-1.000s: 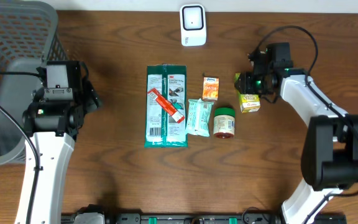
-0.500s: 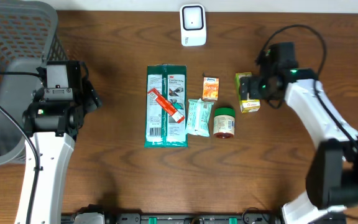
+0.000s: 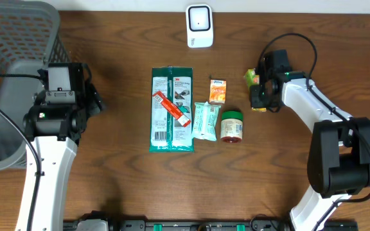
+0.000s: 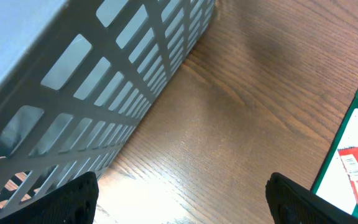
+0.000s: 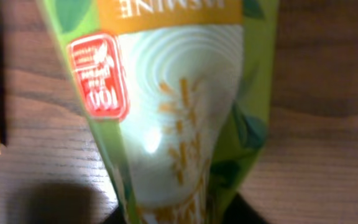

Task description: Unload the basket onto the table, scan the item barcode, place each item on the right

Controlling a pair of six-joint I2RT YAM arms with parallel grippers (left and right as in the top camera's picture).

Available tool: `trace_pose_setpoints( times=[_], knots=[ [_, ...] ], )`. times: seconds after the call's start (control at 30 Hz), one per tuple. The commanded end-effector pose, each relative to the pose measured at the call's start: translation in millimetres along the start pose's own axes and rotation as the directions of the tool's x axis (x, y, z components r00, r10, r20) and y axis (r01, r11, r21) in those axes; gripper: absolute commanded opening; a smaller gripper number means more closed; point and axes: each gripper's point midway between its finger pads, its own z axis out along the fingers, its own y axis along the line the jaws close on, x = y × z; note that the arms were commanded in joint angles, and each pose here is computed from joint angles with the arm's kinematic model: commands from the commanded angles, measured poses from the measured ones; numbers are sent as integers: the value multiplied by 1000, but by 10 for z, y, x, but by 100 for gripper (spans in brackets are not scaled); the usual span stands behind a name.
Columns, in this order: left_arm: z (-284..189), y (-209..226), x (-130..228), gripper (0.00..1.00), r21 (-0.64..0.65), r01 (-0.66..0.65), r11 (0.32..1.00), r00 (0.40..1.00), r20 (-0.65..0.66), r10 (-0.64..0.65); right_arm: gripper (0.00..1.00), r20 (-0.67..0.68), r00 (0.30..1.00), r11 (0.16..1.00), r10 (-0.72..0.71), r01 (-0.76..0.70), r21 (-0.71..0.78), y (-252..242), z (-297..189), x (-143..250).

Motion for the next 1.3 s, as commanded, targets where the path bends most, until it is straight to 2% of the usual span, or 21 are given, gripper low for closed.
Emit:
trace_pose_setpoints(
  times=[0.0, 0.03, 0.23, 0.6, 0.7, 0.77, 0.8, 0.9, 0.93, 0.97, 1.0, 1.03, 1.07, 1.17, 1.2, 1.27],
  knots=[
    [-29, 35, -44, 87, -11, -1, 1000, 1000, 14, 1, 97, 18, 1000, 1000, -9, 9, 13, -9, -81, -19],
    [-29, 35, -44, 87, -11, -1, 1000, 1000, 14, 1, 99, 28, 999, 1000, -18, 18, 14, -13, -99, -40],
    [-29, 35, -44, 87, -11, -1, 1000, 1000, 14, 1, 99, 40, 999, 1000, -21, 20, 17, -61, -113, -71],
    [-29, 35, -44, 87, -11, -1, 1000, 1000, 14, 1, 99, 225, 974, 1000, -15, 14, 6, -44, -164, -529],
    [-29, 35, -44, 87, -11, -1, 1000, 1000, 14, 1, 99, 240, 971, 1000, -16, 16, 4, -33, -41, -586],
    [-29, 35, -44, 87, -11, -1, 1000, 1000, 14, 1, 95, 220, 975, 1000, 7, -7, 0, -38, 86, -551],
    [-29, 35, -44, 87, -11, -1, 1000, 1000, 14, 1, 90, 209, 978, 1000, 16, -16, -2, -41, 147, -529],
    [-29, 35, -44, 87, -11, -1, 1000, 1000, 14, 1, 39, 177, 984, 1000, 20, -19, -8, -43, 289, -460],
    [-29, 35, -44, 87, -11, -1, 1000, 1000, 14, 1, 35, 176, 984, 1000, 20, -19, -8, -46, 291, -458],
    [-29, 35, -44, 87, -11, -1, 1000, 1000, 14, 1, 24, 179, 984, 1000, 20, -19, -8, -50, 281, -465],
    [-29, 35, -44, 87, -11, -1, 1000, 1000, 14, 1, 8, 186, 982, 1000, 21, -20, -8, -51, 250, -484],
    [-29, 35, -44, 87, -11, -1, 1000, 1000, 14, 1, 1, 197, 980, 1000, 22, -21, -9, -54, 193, -512],
    [-29, 35, -44, 87, -11, -1, 1000, 1000, 14, 1, 9, 210, 977, 1000, 24, -22, -10, -58, 111, -547],
    [-29, 35, -44, 87, -11, -1, 1000, 1000, 14, 1, 94, 251, 968, 1000, 22, -20, -12, -57, -184, -636],
    [-30, 35, -45, 87, -11, -1, 1000, 1000, 15, 1, 99, 267, 963, 1000, 22, -19, -13, -52, -306, -653],
    [-30, 35, -45, 87, -11, -1, 1000, 1000, 15, 1, 99, 287, 958, 1000, 15, -12, -12, -50, -529, -651]
  ],
)
